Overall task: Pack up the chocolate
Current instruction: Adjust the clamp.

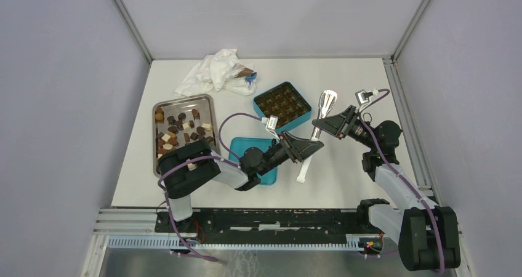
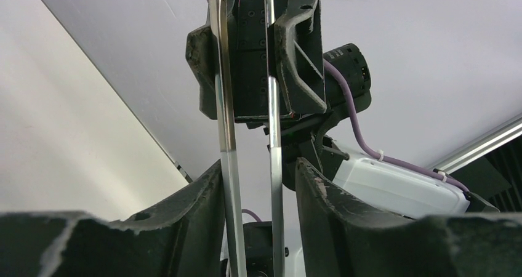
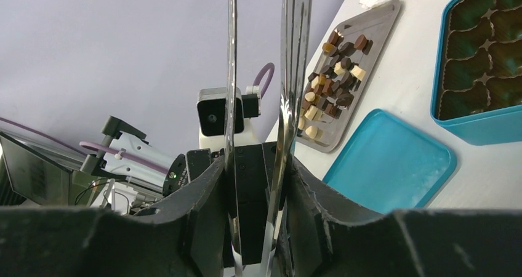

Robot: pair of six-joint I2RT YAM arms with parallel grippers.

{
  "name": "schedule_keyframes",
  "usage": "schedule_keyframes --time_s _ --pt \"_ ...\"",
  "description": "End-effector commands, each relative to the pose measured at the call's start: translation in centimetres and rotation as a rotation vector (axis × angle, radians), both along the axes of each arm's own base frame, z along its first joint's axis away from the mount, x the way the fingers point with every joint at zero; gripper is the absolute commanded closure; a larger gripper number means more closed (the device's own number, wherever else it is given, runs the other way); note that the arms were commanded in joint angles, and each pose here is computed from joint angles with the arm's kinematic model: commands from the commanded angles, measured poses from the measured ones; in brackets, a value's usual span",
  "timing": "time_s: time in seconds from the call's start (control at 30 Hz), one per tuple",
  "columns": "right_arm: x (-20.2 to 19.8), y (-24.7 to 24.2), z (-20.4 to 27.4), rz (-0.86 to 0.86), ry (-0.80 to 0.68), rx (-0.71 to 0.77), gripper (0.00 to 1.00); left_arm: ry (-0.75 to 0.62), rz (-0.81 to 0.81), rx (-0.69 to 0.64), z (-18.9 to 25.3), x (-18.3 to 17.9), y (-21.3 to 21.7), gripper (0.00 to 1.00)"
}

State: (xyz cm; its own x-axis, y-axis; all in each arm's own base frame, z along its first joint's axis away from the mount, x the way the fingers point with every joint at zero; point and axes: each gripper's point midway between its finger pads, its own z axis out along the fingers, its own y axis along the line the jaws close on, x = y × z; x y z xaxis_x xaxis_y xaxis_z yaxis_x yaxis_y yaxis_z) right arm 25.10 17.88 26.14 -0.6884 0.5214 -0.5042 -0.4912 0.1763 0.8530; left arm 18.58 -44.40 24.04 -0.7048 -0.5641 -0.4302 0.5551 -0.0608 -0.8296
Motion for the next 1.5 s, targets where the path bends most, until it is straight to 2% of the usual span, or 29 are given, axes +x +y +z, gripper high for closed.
schedule_keyframes --time_s 0.0,0.1,0.33,0.57,0.67,0.83,1.0,1.13,1.3,1.47 --pt "0.4 -0.4 1.2 -0.034 -0.049 0.005 0.58 -0.15 0.031 -0.207 6.3 -0.9 2.1 0.47" --pt "0.4 -0.4 1.1 -0.037 -0.045 0.007 0.59 -0.15 0.033 -0.206 6.3 -0.9 1.9 0.45" --pt "0.5 -0.4 0.9 -0.044 -0.033 0.017 0.59 -0.155 0.043 -0.207 6.3 -0.9 1.4 0.47" --pt "0.4 -0.4 0.8 -0.044 -0.037 0.014 0.58 -0.149 0.065 -0.211 6.4 -0.5 1.6 0.59" --pt "0.4 -0.4 0.9 -0.045 -0.046 0.011 0.54 -0.145 0.075 -0.208 6.4 -0.4 2.0 0.64" --pt "0.2 -0.5 1.3 -0.045 -0.091 -0.016 0.31 -0.13 0.09 -0.208 6.3 -0.2 2.8 0.67" --pt "-0.3 -0.6 2.2 -0.027 -0.25 -0.12 0.02 -0.078 0.075 -0.219 5.9 0.4 4.1 0.68" --pt "0.3 -1.0 1.1 -0.047 -0.259 -0.189 0.02 -0.072 0.053 -0.22 6.0 0.1 4.8 0.67" --pt "0.4 -0.9 0.8 -0.044 -0.199 -0.126 0.02 -0.097 -0.015 -0.242 7.1 -0.9 4.2 0.67" --pt "0.5 -0.4 1.1 -0.015 -0.173 -0.093 0.07 -0.113 -0.068 -0.254 7.6 -1.6 3.2 0.67"
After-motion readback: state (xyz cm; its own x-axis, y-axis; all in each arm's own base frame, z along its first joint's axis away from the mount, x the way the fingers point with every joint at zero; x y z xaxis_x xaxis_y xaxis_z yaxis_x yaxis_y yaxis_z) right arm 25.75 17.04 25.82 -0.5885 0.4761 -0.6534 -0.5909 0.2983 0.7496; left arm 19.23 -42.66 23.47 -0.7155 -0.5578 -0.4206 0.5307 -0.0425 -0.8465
